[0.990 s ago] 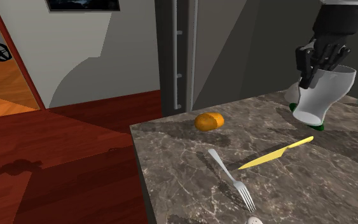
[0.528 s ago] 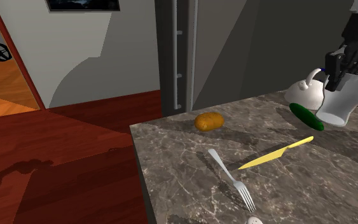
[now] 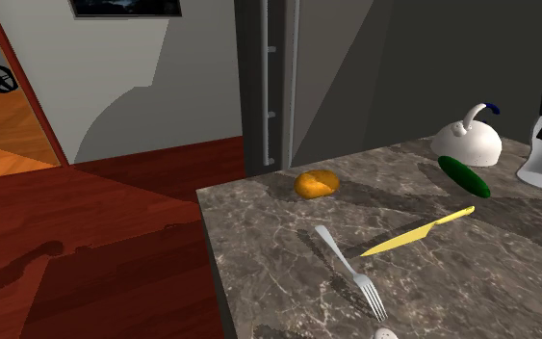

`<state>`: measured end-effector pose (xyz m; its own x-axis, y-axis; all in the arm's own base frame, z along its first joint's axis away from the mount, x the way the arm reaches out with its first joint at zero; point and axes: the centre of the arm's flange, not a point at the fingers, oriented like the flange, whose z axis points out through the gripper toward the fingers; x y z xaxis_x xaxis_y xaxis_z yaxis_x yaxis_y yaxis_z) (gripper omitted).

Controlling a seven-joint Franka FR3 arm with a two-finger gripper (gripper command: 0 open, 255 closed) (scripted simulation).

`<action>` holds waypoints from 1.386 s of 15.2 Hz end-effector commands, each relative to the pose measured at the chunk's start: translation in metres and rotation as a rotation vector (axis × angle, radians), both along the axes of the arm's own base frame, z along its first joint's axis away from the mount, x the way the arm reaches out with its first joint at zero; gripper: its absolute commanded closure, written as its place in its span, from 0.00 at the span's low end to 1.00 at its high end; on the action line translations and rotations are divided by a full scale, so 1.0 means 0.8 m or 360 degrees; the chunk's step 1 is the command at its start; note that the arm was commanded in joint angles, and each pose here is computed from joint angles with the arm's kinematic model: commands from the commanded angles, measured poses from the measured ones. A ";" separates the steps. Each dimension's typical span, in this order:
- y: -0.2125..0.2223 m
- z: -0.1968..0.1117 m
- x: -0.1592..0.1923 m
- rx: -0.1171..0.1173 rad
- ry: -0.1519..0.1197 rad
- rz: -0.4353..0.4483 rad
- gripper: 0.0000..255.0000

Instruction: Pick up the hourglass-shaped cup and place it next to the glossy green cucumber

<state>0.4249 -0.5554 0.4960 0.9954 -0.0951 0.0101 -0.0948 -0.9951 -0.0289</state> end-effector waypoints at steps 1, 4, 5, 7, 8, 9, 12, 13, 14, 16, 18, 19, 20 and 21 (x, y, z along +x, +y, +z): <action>-0.033 -0.006 -0.004 0.0000 -0.0001 0.0004 1.00; -0.062 -0.018 -0.008 0.0000 -0.0001 0.0004 1.00; -0.062 -0.024 -0.008 0.0000 -0.0001 0.0004 1.00; -0.062 -0.037 -0.008 0.0000 -0.0001 0.0004 1.00; -0.062 -0.044 -0.008 0.0000 -0.0001 0.0004 1.00; -0.062 -0.051 -0.008 0.0000 -0.0001 0.0004 1.00; -0.062 -0.070 -0.008 0.0000 -0.0001 0.0004 1.00; -0.062 -0.077 -0.008 0.0000 -0.0001 0.0004 1.00; -0.062 -0.084 -0.008 0.0000 -0.0001 0.0004 1.00; -0.062 -0.097 -0.008 0.0000 -0.0001 0.0004 1.00; -0.062 -0.110 -0.008 0.0000 -0.0001 0.0004 1.00; -0.062 -0.117 -0.008 0.0000 -0.0001 0.0004 1.00; -0.062 -0.123 -0.008 0.0000 -0.0001 0.0004 1.00; -0.062 -0.130 -0.008 0.0000 -0.0001 0.0004 1.00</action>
<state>0.4228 -0.6038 0.4007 0.9962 -0.0859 0.0164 -0.0854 -0.9959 -0.0310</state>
